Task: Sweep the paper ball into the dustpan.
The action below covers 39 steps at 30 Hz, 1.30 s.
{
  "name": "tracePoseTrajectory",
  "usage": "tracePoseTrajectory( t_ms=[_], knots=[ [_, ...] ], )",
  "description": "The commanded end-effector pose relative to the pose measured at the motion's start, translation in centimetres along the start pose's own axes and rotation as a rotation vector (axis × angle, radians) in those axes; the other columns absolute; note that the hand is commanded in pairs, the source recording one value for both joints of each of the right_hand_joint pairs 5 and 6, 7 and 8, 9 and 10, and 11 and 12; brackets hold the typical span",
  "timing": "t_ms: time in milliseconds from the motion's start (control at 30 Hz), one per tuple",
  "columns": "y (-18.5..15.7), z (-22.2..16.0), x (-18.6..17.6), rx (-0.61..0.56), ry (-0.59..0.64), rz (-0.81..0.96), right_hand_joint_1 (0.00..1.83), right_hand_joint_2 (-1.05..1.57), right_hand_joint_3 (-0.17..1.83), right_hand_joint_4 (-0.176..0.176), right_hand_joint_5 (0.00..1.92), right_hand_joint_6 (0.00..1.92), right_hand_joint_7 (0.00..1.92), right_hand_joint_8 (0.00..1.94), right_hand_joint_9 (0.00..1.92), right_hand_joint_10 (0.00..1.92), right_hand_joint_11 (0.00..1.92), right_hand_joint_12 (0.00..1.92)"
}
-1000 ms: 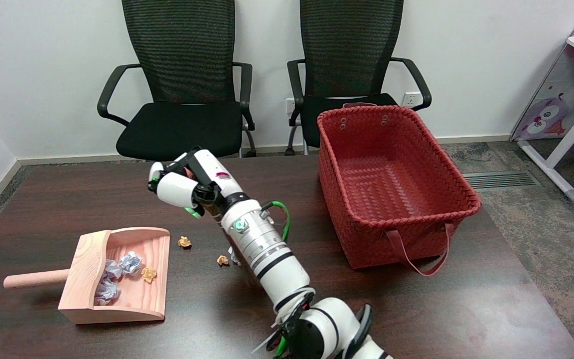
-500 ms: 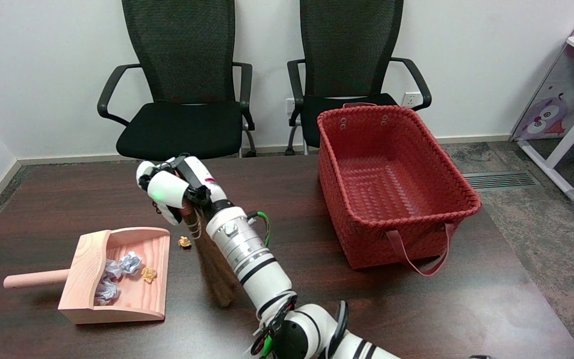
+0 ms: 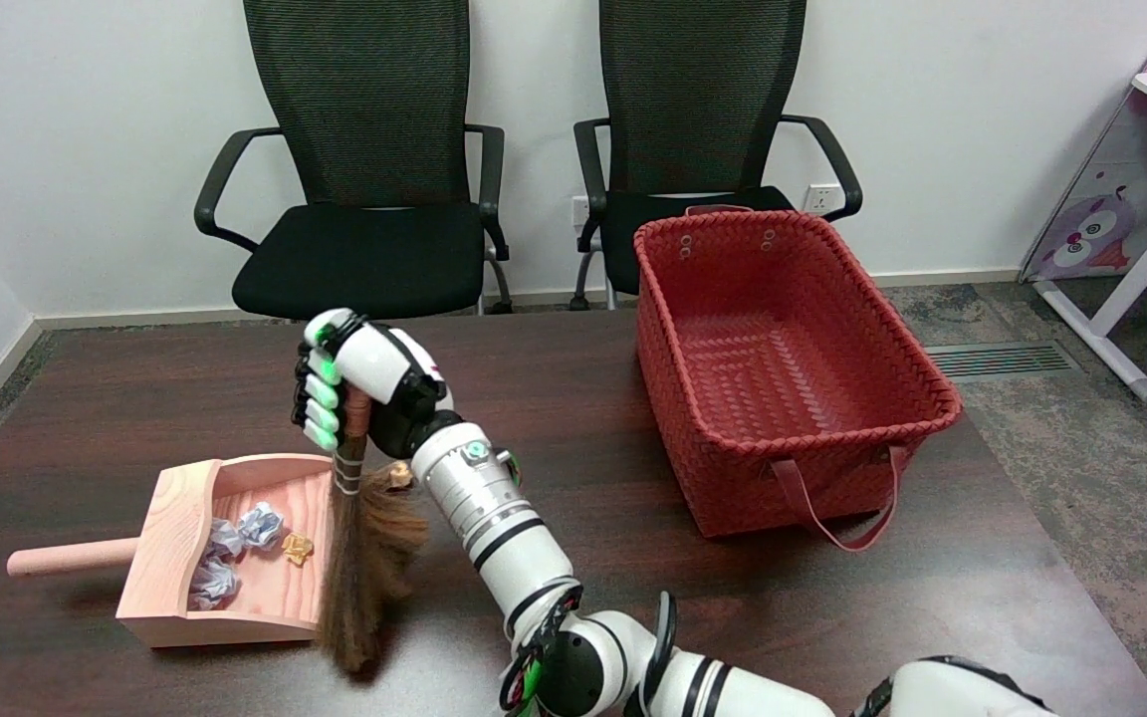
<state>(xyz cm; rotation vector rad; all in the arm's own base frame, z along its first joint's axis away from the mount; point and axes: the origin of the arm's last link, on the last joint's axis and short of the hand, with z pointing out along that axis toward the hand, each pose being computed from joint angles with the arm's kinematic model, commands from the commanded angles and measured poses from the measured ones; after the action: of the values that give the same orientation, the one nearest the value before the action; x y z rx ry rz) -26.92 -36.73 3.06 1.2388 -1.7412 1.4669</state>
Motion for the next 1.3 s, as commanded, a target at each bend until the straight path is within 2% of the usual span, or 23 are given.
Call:
tracePoseTrajectory(
  t_ms=[33,400,533,600,767,967,1300],
  knots=[
    [-2.2,0.6,2.0,0.128,0.01,0.339,0.72,0.79,1.51,-0.007,1.92,1.92,1.92,1.92,1.92,1.92,1.92,1.92],
    [-4.6,-0.2,2.3,0.208,-0.039,0.486,0.71,0.79,1.5,-0.007,1.92,1.92,1.92,1.92,1.92,1.92,1.92,1.92],
    [-6.5,-0.7,2.3,0.254,-0.083,0.459,0.71,0.79,1.5,-0.008,1.92,1.92,1.92,1.92,1.92,1.92,1.92,1.92],
    [-8.0,-1.0,2.2,0.285,-0.13,0.346,0.71,0.79,1.49,-0.008,1.92,1.92,1.92,1.92,1.92,1.92,1.92,1.92],
    [-11.6,-1.1,2.5,0.3,-0.184,0.036,0.64,1.16,1.39,-0.007,1.92,1.92,1.92,1.92,1.92,1.92,1.92,1.92],
    [-15.1,-0.7,3.8,0.348,-0.188,-0.193,0.58,1.36,1.39,-0.003,1.92,1.92,1.92,1.92,1.92,1.92,1.92,1.92],
    [-16.6,0.2,4.6,0.323,-0.184,-0.549,0.59,1.56,1.37,0.003,1.92,1.92,1.92,1.92,1.92,1.92,1.92,1.92]
  ],
)
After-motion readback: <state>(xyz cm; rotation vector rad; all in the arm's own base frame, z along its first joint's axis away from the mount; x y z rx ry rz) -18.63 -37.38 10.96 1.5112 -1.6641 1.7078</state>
